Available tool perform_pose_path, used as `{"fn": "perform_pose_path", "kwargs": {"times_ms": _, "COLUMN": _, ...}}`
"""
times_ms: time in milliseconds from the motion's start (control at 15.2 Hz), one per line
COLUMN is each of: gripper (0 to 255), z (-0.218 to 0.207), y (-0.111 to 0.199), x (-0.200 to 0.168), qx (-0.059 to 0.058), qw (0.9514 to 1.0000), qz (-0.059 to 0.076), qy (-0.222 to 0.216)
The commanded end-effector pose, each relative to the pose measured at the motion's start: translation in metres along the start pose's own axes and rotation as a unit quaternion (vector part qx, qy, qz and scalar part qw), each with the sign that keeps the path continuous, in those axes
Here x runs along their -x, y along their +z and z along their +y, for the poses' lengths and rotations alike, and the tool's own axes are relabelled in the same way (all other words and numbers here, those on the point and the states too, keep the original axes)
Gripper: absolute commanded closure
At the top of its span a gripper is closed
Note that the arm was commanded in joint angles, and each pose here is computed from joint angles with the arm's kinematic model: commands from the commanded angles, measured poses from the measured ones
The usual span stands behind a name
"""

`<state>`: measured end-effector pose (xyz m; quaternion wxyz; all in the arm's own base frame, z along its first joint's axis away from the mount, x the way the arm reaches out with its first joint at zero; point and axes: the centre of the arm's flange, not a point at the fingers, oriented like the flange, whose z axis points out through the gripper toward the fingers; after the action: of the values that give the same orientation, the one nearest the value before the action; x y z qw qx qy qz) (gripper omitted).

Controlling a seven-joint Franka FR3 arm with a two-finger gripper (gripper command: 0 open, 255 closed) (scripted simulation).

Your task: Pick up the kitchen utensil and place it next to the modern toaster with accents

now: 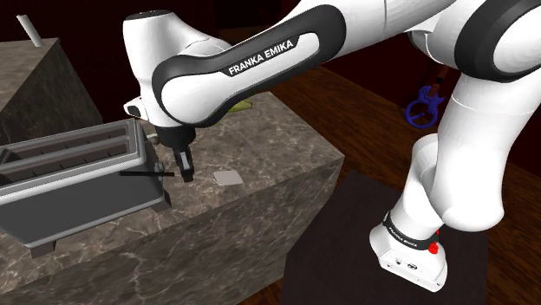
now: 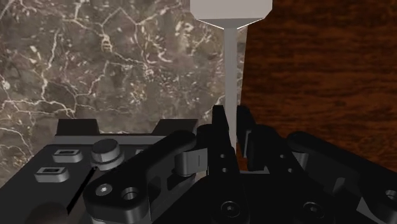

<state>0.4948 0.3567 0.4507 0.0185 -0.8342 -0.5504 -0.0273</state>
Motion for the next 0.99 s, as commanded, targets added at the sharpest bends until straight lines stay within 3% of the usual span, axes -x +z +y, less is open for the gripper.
{"fn": "perform_pose_path", "kwargs": {"times_ms": 0, "gripper": 255, "z": 0.000, "y": 0.011, "x": 0.000, "qx": 0.000, "qw": 1.0000, "qz": 0.000, "qy": 0.000}}
{"fn": "perform_pose_path", "kwargs": {"times_ms": 924, "gripper": 255, "z": 0.000, "y": 0.084, "x": 0.005, "qx": 0.000, "qw": 1.0000, "qz": 0.000, "qy": 0.000}}
